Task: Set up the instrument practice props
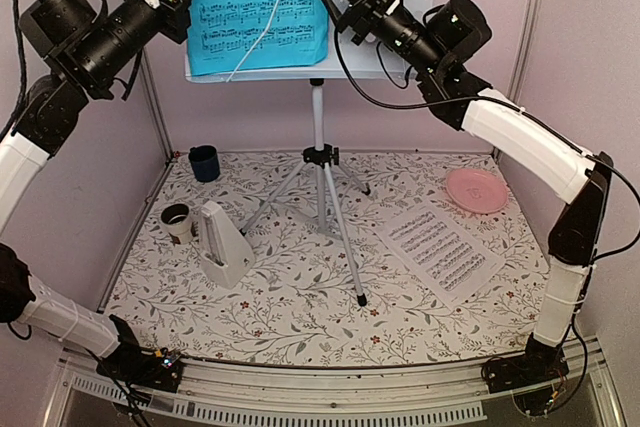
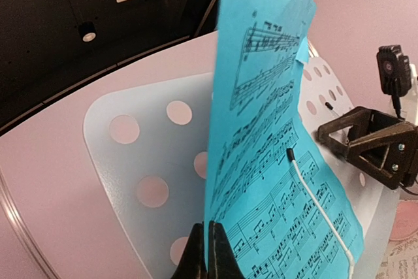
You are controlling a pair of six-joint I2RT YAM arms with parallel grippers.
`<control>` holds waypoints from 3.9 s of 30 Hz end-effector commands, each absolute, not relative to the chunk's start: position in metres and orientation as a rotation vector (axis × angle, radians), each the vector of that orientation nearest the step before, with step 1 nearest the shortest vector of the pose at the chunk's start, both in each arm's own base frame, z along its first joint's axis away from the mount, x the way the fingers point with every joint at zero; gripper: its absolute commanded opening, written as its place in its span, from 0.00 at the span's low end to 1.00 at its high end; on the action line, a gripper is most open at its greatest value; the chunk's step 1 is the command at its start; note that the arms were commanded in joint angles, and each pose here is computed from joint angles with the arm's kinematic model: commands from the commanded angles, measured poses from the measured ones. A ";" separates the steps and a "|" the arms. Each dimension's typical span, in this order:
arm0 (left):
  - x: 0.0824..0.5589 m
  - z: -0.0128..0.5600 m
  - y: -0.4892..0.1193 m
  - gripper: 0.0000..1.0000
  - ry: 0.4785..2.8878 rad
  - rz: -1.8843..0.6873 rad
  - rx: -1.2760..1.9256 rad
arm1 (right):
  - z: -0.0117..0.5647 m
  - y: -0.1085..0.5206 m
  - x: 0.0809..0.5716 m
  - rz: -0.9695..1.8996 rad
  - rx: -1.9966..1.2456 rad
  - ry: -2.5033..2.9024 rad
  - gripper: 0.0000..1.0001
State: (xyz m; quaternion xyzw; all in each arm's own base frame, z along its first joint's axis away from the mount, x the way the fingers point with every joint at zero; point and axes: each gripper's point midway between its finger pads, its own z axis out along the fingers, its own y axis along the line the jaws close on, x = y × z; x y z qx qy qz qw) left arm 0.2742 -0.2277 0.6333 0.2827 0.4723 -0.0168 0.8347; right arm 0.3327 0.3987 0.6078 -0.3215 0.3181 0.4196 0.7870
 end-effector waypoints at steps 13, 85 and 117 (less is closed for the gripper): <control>0.276 0.637 -0.208 0.49 1.034 -0.036 0.530 | 0.602 0.381 0.313 0.913 -0.721 0.762 0.54; 0.393 0.162 -0.261 0.39 2.065 -0.443 0.969 | 0.141 0.377 0.281 1.194 -0.684 2.024 0.67; 0.383 0.192 -0.263 0.45 1.951 -0.404 1.114 | 0.126 0.395 0.291 1.203 -0.642 2.041 0.55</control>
